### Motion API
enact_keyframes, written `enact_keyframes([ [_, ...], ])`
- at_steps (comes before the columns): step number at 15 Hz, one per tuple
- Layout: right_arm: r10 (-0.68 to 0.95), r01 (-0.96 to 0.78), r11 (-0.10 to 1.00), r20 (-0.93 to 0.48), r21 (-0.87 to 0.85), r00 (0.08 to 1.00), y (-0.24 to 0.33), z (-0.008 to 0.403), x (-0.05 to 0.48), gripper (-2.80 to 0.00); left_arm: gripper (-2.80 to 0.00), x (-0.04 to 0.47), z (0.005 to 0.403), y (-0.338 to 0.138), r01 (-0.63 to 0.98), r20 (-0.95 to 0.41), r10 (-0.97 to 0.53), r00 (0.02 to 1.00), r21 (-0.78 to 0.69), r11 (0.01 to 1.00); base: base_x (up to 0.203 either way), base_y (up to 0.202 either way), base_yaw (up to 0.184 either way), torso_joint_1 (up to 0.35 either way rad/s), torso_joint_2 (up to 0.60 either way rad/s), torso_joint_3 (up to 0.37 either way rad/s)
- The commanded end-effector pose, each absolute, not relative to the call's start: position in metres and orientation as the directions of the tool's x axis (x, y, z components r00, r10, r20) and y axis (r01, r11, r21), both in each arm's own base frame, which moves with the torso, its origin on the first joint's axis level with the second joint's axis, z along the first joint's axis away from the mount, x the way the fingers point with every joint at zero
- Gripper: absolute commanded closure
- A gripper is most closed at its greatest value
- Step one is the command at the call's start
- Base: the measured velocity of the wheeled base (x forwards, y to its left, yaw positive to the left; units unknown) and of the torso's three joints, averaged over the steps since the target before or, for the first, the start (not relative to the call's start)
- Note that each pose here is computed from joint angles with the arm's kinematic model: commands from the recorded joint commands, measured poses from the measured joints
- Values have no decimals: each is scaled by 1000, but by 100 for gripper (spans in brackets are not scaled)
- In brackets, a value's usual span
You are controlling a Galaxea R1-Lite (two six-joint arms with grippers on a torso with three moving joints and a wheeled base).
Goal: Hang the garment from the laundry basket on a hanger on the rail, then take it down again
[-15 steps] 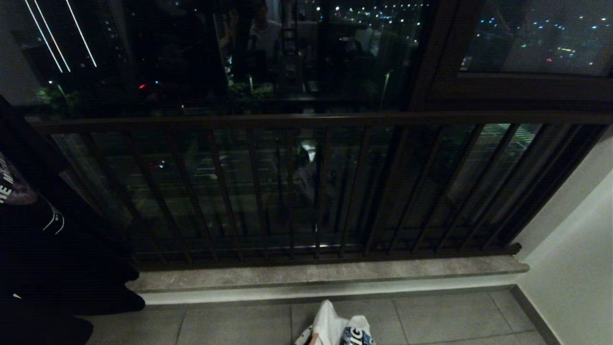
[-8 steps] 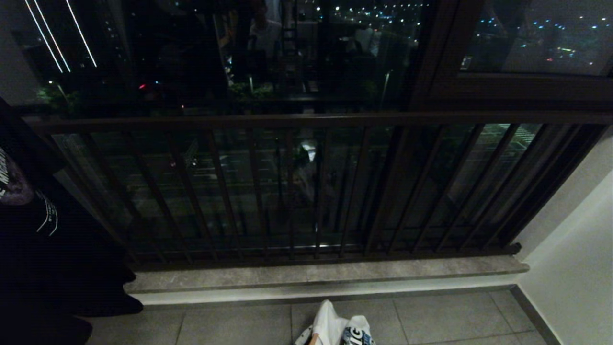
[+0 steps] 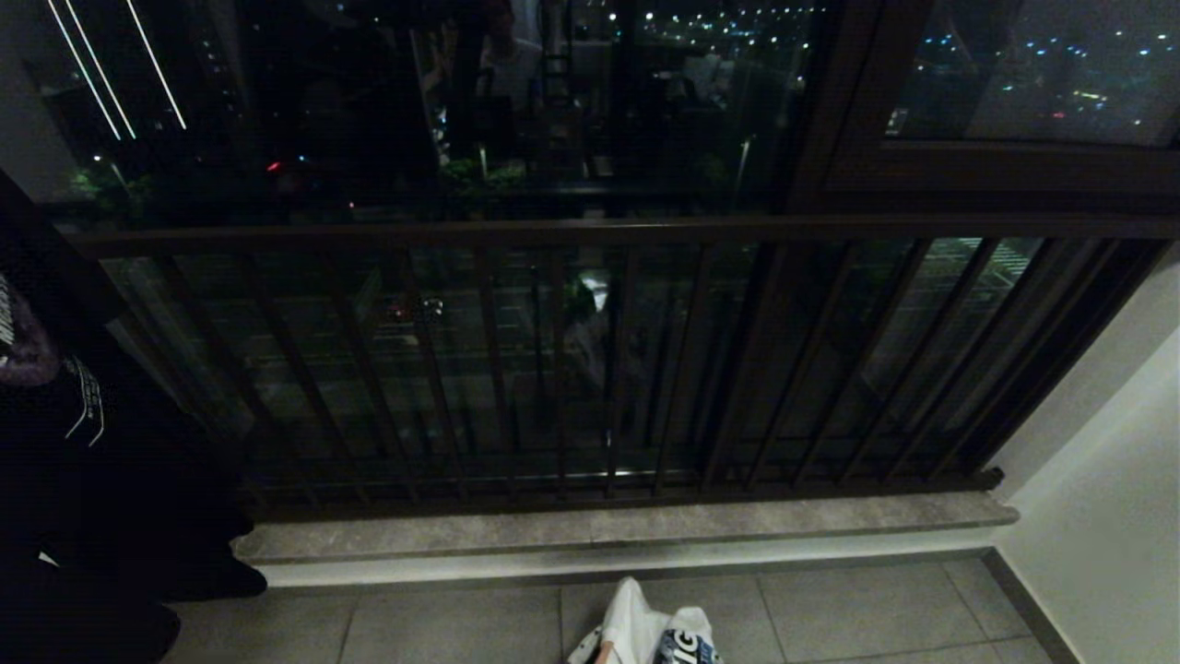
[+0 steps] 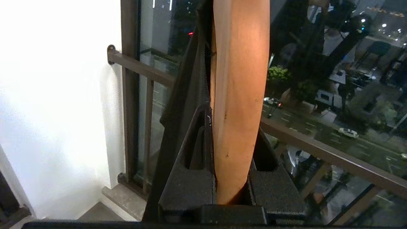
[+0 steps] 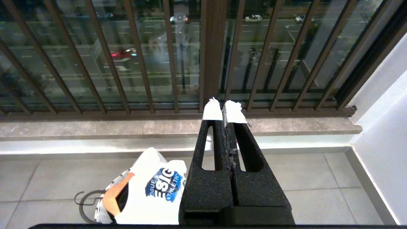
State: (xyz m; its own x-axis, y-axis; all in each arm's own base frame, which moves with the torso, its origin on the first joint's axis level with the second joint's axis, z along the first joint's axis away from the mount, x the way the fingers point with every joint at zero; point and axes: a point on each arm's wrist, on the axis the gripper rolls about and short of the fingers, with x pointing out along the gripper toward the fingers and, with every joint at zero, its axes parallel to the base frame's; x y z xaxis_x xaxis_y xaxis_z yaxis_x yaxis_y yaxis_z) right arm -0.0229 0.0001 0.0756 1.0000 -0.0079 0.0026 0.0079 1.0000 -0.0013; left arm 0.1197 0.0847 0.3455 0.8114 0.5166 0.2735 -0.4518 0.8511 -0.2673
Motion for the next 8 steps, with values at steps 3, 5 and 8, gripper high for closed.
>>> enact_keyframes([
  [3, -8, 8, 1000, 3, -2, 1000, 0, 76, -23, 0, 0, 115, 347, 82, -447, 289, 515, 807, -270, 853, 0, 0, 0, 0, 0, 0],
  [5, -8, 8, 1000, 3, -2, 1000, 0, 76, -23, 0, 0, 112, 349, 79, -444, 300, 512, 805, -268, 855, 0, 0, 0, 0, 0, 0],
  [8, -8, 8, 1000, 3, -2, 1000, 0, 76, -23, 0, 0, 110, 348, 78, -444, 300, 512, 805, -268, 855, 0, 0, 0, 0, 0, 0],
])
